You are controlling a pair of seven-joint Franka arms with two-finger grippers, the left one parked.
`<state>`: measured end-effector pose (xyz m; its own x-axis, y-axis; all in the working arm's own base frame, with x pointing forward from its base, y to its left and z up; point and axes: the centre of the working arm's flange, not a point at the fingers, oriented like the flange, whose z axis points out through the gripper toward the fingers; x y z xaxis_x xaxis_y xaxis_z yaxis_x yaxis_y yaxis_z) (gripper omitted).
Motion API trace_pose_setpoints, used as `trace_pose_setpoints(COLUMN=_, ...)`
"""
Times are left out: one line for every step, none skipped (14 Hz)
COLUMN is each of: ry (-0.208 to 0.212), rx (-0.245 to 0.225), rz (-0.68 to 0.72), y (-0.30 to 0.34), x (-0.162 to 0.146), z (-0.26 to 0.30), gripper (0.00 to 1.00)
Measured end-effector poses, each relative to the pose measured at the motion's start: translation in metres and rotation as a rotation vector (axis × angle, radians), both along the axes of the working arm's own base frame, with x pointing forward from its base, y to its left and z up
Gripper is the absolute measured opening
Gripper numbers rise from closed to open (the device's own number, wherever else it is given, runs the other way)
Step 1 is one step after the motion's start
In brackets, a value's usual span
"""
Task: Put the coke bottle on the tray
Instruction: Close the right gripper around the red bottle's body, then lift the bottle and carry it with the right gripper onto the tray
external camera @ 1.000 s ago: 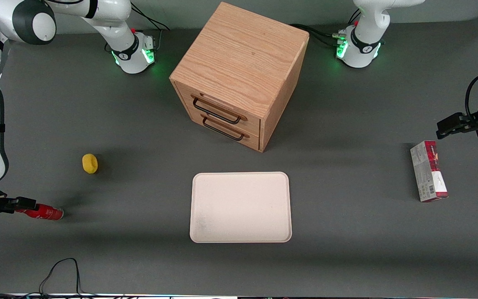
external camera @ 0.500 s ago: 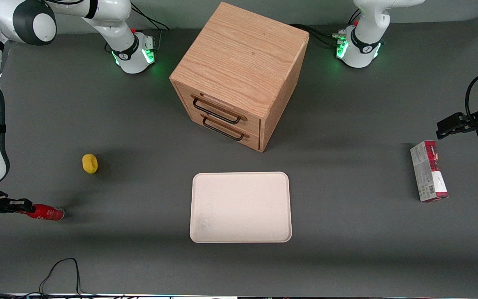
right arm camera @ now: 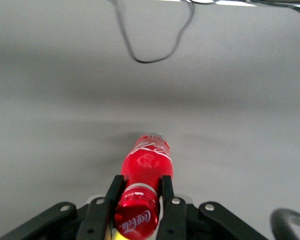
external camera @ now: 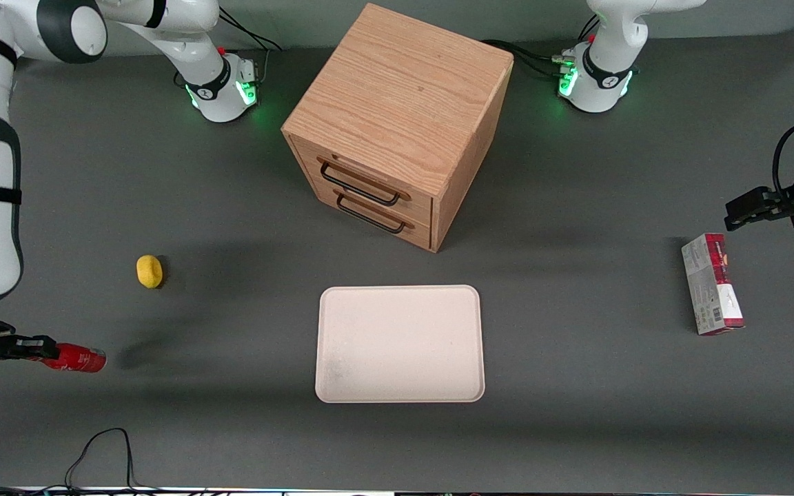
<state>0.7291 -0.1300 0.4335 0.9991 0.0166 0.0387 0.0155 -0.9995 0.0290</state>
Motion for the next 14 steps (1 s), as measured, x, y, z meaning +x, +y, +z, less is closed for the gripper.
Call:
trace_pose_setpoints(ry=0.004, rx=0.002, rz=-0.015, y=0.02, x=-0.004, z=0.033, gripper=0.34)
trace_pose_setpoints(ry=0.007, rx=0.005, rz=-0.03, y=0.039, x=-0.01, z=0.065, gripper=0.34)
trace_pose_setpoints(ry=0.006, rx=0.007, rz=-0.045, y=0.058, x=-0.018, z=0.094, gripper=0.34)
trace_pose_setpoints(ry=0.004, rx=0.009, rz=-0.063, y=0.078, x=-0.027, z=0.118, gripper=0.34)
trace_pose_setpoints(ry=0.004, rx=0.012, rz=-0.082, y=0.098, x=-0.035, z=0.136, gripper=0.34)
trace_pose_setpoints(ry=0.002, rx=0.019, rz=-0.103, y=0.12, x=-0.04, z=0.149, gripper=0.34)
trace_pose_setpoints(ry=-0.006, rx=0.033, rz=-0.125, y=0.146, x=-0.043, z=0.156, gripper=0.34)
trace_pose_setpoints(ry=-0.009, rx=0.053, rz=-0.147, y=0.174, x=-0.045, z=0.159, gripper=0.34)
trace_pose_setpoints(ry=-0.011, rx=0.078, rz=-0.165, y=0.203, x=-0.047, z=0.16, gripper=0.34)
trace_pose_setpoints(ry=-0.019, rx=0.106, rz=-0.182, y=0.232, x=-0.049, z=0.161, gripper=0.34)
trace_pose_setpoints(ry=-0.039, rx=0.13, rz=-0.203, y=0.261, x=-0.051, z=0.164, gripper=0.34)
trace_pose_setpoints(ry=-0.064, rx=0.141, rz=-0.219, y=0.288, x=-0.053, z=0.165, gripper=0.34)
trace_pose_setpoints(ry=-0.083, rx=0.141, rz=-0.222, y=0.315, x=-0.055, z=0.162, gripper=0.34)
trace_pose_setpoints(ry=-0.09, rx=0.132, rz=-0.216, y=0.339, x=-0.057, z=0.155, gripper=0.34)
